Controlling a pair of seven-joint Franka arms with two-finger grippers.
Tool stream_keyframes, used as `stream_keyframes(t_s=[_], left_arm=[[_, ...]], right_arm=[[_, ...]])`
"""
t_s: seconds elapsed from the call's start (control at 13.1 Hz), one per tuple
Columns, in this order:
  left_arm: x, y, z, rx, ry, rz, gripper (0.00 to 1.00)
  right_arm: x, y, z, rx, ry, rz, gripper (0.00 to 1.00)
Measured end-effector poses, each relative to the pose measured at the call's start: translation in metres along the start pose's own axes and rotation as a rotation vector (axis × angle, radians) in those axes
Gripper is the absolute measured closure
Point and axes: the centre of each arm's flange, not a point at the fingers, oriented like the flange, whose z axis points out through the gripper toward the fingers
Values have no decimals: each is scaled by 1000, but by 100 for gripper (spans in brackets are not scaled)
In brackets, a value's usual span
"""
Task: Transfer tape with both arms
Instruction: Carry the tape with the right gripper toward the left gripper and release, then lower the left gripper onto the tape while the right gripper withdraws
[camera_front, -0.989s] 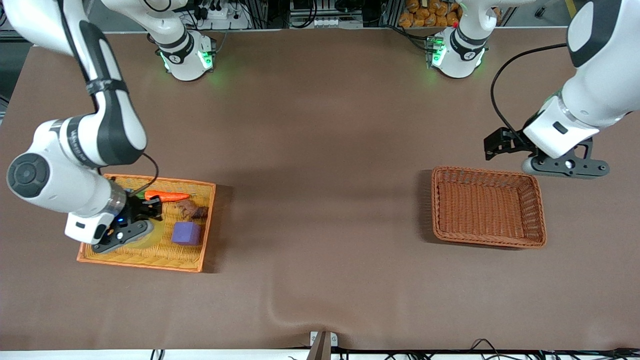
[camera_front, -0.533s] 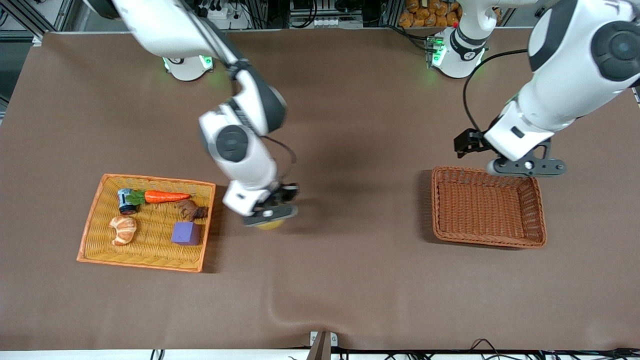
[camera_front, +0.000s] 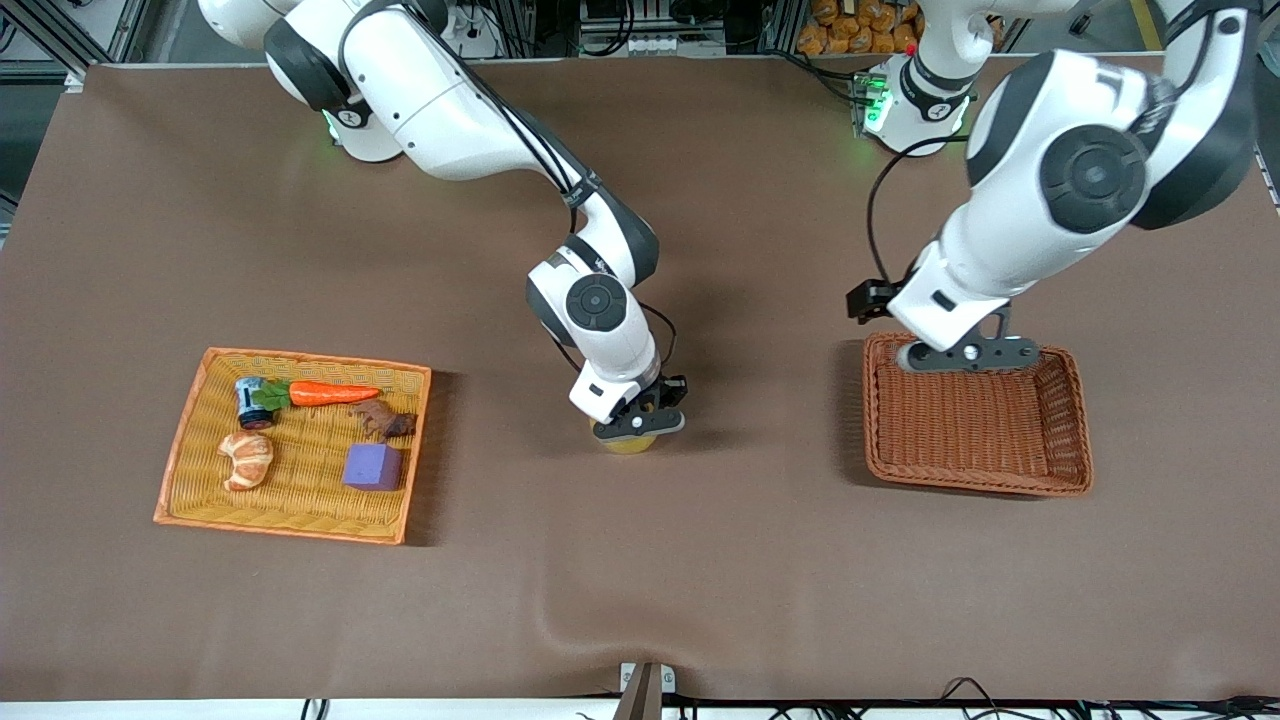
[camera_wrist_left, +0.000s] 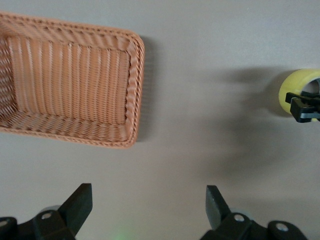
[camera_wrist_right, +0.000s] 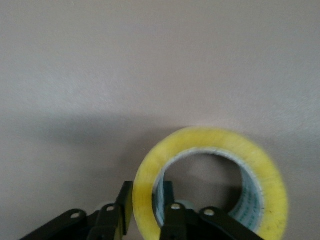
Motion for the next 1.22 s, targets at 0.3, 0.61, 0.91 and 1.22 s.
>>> stream_keyframes(t_s=[0.3,0.61,0.91,1.22], left_arm=[[-1,24,24,-6,-41,-66,0],[-3,86,55,-84,0,-82,0],[-9,175,124,-174,74,-131,0],[-4,213,198,-192,122,-103,0]], right_arm=[[26,31,-86,-85,-96,15,17],[69,153,-222,-99,-85,25,0],[55,279,-327,-124,-77,148,0],[23,409,-392,-141,-104,226,0]])
